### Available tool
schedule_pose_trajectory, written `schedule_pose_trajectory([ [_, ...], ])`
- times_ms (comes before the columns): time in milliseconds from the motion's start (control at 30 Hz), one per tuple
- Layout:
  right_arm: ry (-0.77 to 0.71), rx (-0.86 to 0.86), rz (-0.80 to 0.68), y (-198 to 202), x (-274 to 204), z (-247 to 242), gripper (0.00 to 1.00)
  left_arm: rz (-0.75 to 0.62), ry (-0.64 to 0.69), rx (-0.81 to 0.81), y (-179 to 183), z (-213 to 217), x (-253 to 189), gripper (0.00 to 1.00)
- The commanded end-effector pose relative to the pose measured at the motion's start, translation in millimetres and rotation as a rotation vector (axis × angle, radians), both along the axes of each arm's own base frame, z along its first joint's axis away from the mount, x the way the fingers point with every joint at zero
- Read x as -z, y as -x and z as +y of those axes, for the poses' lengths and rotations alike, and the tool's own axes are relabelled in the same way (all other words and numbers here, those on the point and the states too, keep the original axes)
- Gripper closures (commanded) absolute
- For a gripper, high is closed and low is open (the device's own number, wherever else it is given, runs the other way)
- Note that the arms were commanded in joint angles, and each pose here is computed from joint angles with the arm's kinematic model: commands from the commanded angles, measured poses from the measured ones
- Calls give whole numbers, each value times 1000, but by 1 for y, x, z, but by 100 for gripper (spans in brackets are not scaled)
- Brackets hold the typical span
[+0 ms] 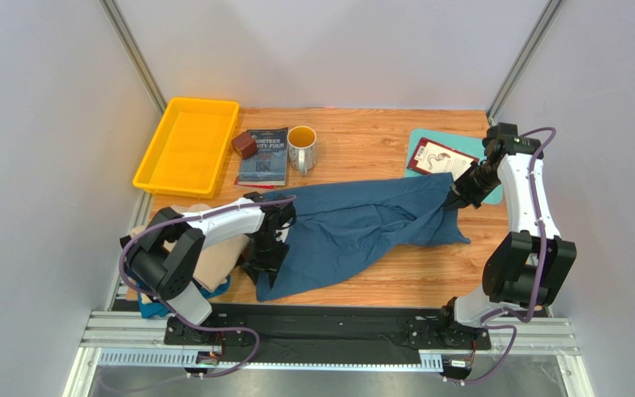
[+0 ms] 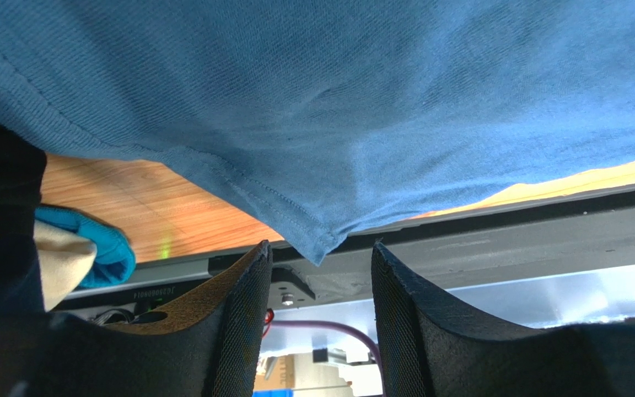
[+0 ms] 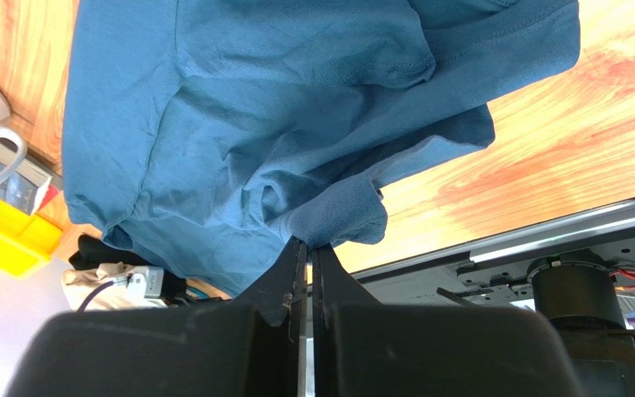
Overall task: Fold and stack the t-shirts
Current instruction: Grap the side of the flattened tshirt closest away from the robot with both arms
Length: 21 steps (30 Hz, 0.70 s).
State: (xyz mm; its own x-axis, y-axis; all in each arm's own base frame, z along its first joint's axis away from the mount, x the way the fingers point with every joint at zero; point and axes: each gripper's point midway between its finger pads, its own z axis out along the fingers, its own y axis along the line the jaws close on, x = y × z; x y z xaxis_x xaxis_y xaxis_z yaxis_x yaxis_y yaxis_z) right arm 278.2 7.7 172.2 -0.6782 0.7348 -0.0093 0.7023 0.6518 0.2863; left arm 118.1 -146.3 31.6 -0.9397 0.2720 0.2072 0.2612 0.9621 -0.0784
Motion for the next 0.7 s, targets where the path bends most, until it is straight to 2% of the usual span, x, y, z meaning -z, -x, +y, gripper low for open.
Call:
schedule_pose_trajectory([
  [0, -10, -8, -69, -15, -9, -4, 100, -26, 23, -12, 3, 1, -3, 46],
  [300, -28, -16, -65, -13, -4, -1, 100, -63, -24, -61, 2, 11, -2, 46],
  [667, -21, -21, -75, -10, -7, -3, 100, 15, -43, -78, 4, 10, 23, 49],
])
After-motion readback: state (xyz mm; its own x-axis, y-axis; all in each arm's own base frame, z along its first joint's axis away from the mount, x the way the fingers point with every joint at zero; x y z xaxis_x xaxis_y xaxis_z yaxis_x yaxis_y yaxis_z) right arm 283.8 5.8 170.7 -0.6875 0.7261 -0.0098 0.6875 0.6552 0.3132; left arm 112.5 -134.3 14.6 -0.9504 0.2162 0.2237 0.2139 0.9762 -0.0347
